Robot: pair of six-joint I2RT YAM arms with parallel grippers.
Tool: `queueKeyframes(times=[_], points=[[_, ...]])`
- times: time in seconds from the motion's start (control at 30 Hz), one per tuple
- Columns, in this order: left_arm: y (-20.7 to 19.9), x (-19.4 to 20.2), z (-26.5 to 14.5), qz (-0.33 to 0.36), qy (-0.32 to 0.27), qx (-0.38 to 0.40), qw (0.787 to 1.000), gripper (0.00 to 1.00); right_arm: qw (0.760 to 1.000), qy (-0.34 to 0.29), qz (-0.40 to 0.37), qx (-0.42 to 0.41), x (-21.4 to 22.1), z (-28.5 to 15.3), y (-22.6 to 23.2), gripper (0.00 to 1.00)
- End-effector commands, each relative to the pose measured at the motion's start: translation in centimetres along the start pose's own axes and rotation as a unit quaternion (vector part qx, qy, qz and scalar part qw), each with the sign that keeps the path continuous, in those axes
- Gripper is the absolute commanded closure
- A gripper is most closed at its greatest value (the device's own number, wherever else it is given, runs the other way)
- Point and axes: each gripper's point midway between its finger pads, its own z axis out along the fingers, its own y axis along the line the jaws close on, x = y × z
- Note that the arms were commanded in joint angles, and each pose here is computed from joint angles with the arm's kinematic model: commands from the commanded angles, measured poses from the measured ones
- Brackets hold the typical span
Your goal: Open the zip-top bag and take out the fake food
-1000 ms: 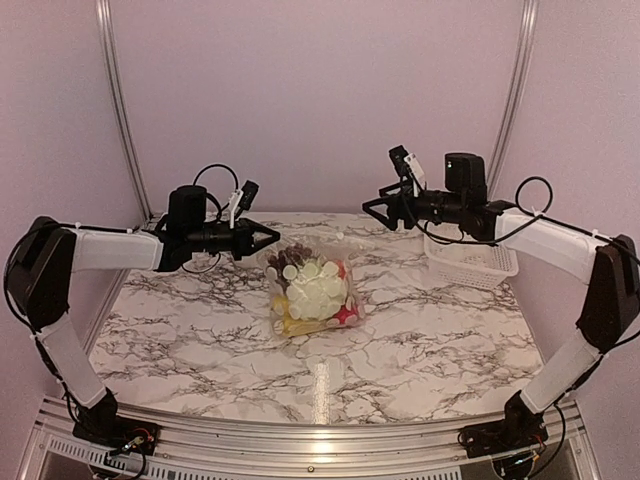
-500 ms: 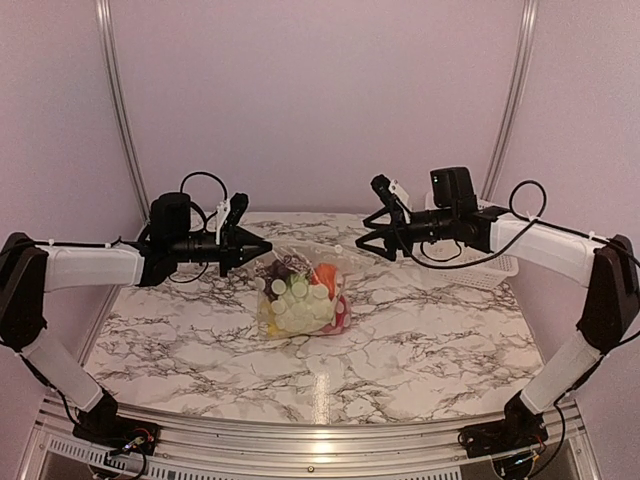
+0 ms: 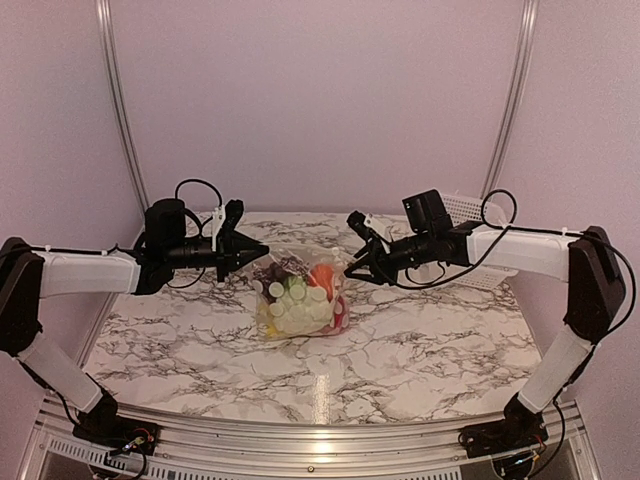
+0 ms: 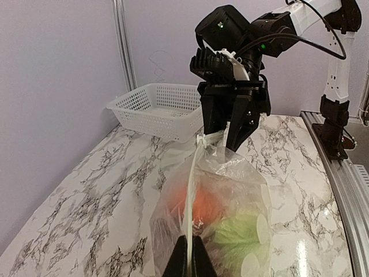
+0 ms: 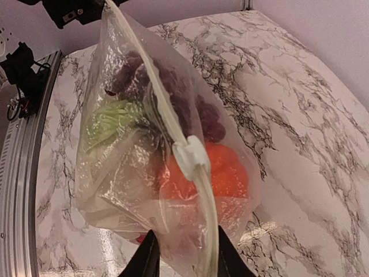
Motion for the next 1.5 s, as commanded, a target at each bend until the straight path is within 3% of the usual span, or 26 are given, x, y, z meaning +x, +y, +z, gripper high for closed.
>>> queueKeyframes(times=[0.0, 0.13, 0.2, 0.23, 0.37, 0.4, 0.47, 0.67, 0.93, 1.2, 1.47], points=[[0.4, -1.8, -0.7, 0.044, -0.021, -0.025, 0.998, 1.0, 1.0, 0.006, 0.0, 0.027, -1.0, -0.1, -1.0, 0.81], [0.9, -1.8, -0.9, 0.049, -0.018, -0.041, 0.998, 1.0, 0.999, 0.001, 0.002, 0.046, -2.0, -0.3, -1.5, 1.0], [1.5, -2.2, -1.2, 0.051, -0.015, -0.063, 0.997, 0.99, 0.998, -0.01, -0.007, 0.054, -3.3, -0.5, -1.0, 1.0], [1.9, -2.5, -1.4, 0.05, -0.015, -0.077, 0.996, 0.93, 0.998, -0.015, -0.013, 0.061, -3.8, -0.6, -1.0, 1.0], [3.0, -4.3, -2.5, 0.054, -0.007, -0.129, 0.99, 0.5, 0.996, -0.026, -0.053, 0.068, -6.4, 0.2, 1.1, 1.0], [3.2, -4.8, -2.9, 0.059, 0.0, -0.142, 0.988, 0.42, 0.996, -0.023, -0.06, 0.069, -6.8, 0.5, 1.4, 1.0], [3.1, -5.7, -3.8, 0.081, 0.016, -0.162, 0.983, 0.37, 0.995, -0.012, -0.069, 0.072, -7.1, 1.2, 1.8, 1.0], [0.6, -6.2, -3.2, 0.144, 0.049, -0.141, 0.978, 0.36, 0.992, -0.002, -0.1, 0.072, -7.7, 2.9, 3.6, 1.0], [-3.5, -5.5, 1.0, 0.193, 0.077, -0.057, 0.976, 0.49, 0.992, 0.011, -0.106, 0.074, -7.3, 3.9, 4.4, 1.0], [-4.1, -4.1, 3.3, 0.2, 0.089, -0.036, 0.975, 0.61, 0.991, 0.007, -0.11, 0.077, -7.4, 3.3, 4.8, 1.0], [-3.5, -3.3, 4.8, 0.2, 0.103, -0.035, 0.974, 0.64, 0.99, 0.006, -0.123, 0.071, -7.1, 2.9, 5.3, 1.0]])
